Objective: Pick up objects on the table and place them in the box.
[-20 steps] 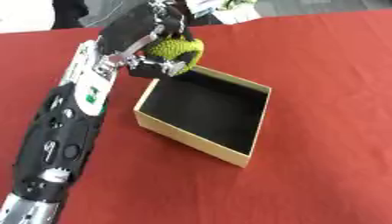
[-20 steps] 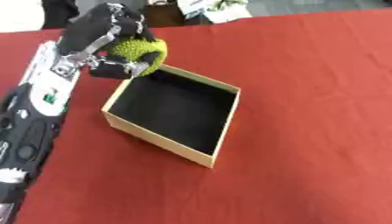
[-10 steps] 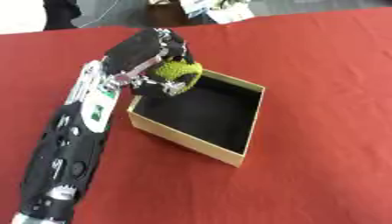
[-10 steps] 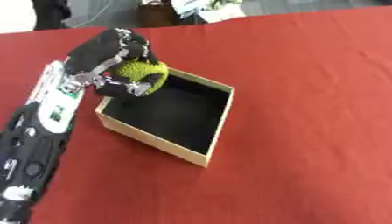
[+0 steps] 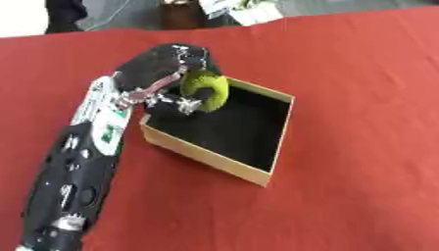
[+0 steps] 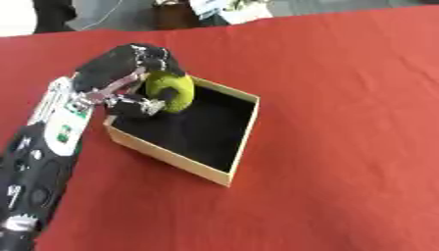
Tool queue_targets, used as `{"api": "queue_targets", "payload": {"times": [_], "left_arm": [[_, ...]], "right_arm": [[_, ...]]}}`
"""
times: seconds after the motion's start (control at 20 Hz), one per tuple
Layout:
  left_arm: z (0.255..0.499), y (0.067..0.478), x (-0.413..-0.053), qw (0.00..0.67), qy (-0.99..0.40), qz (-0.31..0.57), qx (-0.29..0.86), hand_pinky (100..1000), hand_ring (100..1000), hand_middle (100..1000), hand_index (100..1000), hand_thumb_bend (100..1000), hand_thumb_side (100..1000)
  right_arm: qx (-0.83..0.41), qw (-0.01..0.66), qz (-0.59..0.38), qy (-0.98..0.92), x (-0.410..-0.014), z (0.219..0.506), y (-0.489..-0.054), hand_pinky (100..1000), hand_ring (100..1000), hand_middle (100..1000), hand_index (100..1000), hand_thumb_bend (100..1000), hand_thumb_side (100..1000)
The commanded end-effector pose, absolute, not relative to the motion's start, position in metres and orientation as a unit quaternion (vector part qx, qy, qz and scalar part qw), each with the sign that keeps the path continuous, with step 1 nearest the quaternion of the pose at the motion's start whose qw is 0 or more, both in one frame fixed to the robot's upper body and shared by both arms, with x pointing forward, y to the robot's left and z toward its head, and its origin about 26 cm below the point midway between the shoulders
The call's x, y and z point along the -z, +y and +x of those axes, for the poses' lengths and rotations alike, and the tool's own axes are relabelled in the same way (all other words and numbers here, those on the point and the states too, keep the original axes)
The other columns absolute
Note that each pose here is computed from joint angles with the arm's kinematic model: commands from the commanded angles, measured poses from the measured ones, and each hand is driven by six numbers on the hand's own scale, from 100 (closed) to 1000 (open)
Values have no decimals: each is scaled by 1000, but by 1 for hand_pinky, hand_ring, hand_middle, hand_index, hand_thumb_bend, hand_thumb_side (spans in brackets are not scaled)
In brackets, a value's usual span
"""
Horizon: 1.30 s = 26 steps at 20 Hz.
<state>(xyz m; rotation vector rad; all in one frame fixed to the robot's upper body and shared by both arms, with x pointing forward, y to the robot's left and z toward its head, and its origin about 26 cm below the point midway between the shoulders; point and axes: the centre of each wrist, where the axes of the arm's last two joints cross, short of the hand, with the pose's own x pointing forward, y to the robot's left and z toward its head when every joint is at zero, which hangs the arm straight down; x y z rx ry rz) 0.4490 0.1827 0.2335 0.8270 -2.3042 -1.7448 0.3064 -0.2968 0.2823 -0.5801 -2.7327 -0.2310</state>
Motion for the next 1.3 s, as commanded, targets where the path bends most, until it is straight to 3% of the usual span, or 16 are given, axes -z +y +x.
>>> {"api": "queue_targets", "payload": {"times": [0.05,0.4,0.8,0.9,1.1,1.3], "left_arm": [[445,192,-249,55,-763,301,569,794,762,764,870,100,278],[440,210,-255,75,-786,316,526,754,721,721,837,100,258],[413,248,-300,49,-838,372,395,759,713,716,827,100,369],[404,265,-306,50,-845,391,362,766,719,724,833,100,442],[389,304,-306,74,-852,426,295,778,735,741,848,100,687],[376,333,-300,101,-857,449,231,788,755,764,882,100,745]], "right_arm": [[73,148,-215,-963,-291,301,-300,763,701,563,734,100,542],[73,148,-217,-962,-291,301,-301,763,701,562,734,100,539],[67,145,-222,-962,-290,300,-303,764,701,564,734,100,536],[66,143,-223,-962,-290,300,-304,764,701,564,735,100,536],[62,140,-225,-962,-290,300,-304,764,701,565,735,100,534],[61,136,-224,-963,-291,300,-304,764,701,565,735,100,534]]}}
